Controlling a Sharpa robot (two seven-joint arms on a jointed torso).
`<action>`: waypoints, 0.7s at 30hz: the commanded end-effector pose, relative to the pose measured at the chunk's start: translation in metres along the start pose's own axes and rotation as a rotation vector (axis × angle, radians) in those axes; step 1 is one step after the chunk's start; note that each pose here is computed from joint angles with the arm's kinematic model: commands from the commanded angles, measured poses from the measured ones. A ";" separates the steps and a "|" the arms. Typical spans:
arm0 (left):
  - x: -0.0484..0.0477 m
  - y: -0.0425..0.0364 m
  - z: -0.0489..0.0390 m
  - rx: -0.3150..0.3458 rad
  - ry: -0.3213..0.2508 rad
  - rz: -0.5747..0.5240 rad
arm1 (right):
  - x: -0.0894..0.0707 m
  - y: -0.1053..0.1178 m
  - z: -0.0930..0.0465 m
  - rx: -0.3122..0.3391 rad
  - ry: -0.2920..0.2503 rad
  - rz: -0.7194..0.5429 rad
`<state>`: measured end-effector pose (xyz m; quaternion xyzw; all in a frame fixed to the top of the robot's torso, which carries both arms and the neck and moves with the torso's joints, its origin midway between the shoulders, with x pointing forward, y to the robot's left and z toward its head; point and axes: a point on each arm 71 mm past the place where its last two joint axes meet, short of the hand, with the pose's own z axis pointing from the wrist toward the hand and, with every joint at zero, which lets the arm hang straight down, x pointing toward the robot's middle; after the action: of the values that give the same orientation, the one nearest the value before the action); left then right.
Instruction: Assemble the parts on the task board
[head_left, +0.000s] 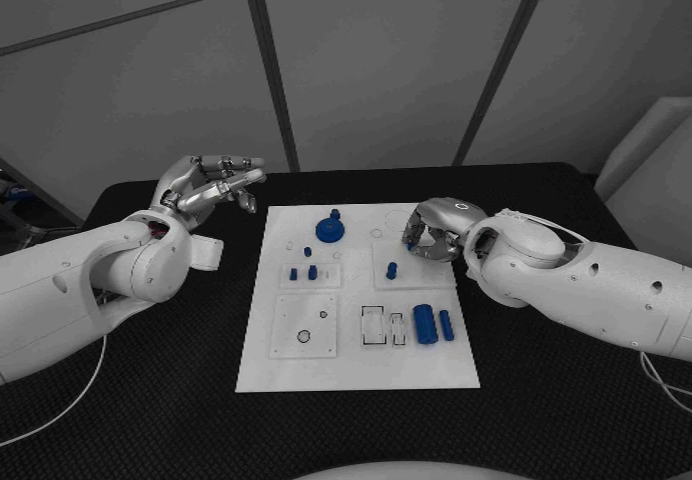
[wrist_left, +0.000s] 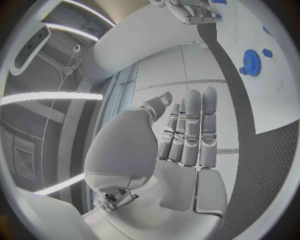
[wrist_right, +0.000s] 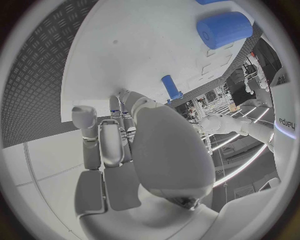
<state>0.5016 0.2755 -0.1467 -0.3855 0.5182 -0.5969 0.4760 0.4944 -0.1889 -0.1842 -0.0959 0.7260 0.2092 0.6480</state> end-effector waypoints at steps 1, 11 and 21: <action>-0.0010 -0.0014 0.0004 0.011 -0.008 -0.002 | 0.013 0.002 -0.001 0.004 0.073 -0.019; -0.0012 -0.0011 0.0005 0.007 -0.010 -0.001 | 0.013 0.003 -0.001 0.009 0.077 -0.064; -0.0047 0.0001 0.0001 -0.005 -0.019 0.004 | 0.008 0.008 -0.001 0.006 -0.017 -0.065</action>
<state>0.5025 0.2792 -0.1474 -0.3892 0.5176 -0.5916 0.4802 0.4915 -0.1838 -0.1850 -0.1131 0.7184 0.1919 0.6590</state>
